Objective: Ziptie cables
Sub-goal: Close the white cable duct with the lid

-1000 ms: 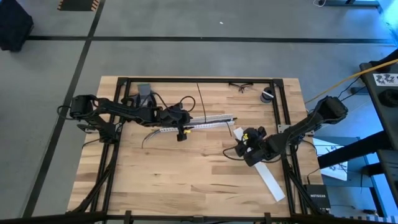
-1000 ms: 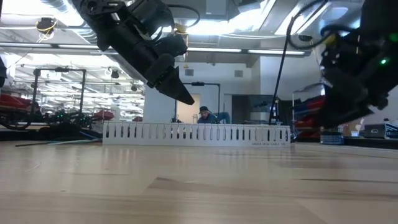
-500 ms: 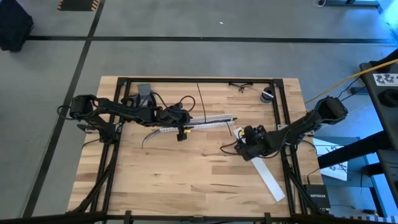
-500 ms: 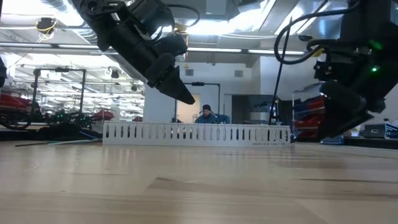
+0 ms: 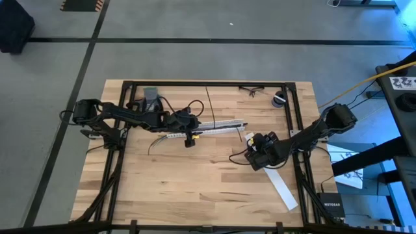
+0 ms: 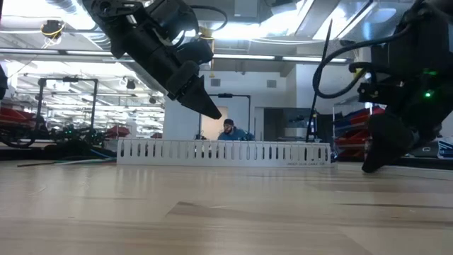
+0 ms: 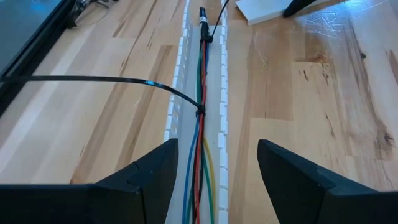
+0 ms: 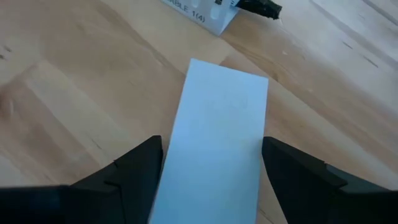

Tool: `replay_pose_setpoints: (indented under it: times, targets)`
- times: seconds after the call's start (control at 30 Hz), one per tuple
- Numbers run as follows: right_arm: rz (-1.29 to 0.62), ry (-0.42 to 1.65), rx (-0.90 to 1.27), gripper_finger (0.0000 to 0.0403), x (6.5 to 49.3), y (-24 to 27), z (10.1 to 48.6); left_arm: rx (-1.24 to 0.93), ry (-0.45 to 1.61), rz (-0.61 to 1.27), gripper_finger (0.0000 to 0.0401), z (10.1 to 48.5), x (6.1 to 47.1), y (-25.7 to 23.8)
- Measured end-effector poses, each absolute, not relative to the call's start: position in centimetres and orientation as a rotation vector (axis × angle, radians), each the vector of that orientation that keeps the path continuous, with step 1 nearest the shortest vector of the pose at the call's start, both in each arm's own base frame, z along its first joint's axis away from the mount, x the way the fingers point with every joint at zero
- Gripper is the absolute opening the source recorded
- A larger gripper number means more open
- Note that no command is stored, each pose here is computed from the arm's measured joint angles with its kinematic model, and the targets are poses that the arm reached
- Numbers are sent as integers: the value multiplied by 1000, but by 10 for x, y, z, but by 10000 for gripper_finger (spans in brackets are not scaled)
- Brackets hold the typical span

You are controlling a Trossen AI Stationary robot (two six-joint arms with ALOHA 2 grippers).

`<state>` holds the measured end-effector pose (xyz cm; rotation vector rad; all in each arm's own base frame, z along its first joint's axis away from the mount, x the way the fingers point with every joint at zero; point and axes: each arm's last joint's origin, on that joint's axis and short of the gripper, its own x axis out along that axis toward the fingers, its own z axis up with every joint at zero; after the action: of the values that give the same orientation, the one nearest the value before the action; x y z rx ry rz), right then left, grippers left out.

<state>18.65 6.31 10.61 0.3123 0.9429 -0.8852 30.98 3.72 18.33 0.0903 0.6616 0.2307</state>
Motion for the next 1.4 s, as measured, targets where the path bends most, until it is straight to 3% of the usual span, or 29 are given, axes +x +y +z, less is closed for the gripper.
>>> replay_pose_setpoints:
  times: [0.5, 0.77, 1.0, 1.4]
  targets:
    - [-892, 904, 382, 271, 191, 65, 101, 99, 661, 222, 214, 183, 310, 35]
    - [-696, 835, 426, 271, 210, 74, 104, 99, 659, 221, 214, 184, 310, 35]
    - [-506, 818, 335, 271, 222, 81, 110, 98, 659, 222, 214, 184, 310, 35]
    - [-557, 771, 330, 271, 223, 80, 111, 100, 659, 221, 214, 184, 310, 35]
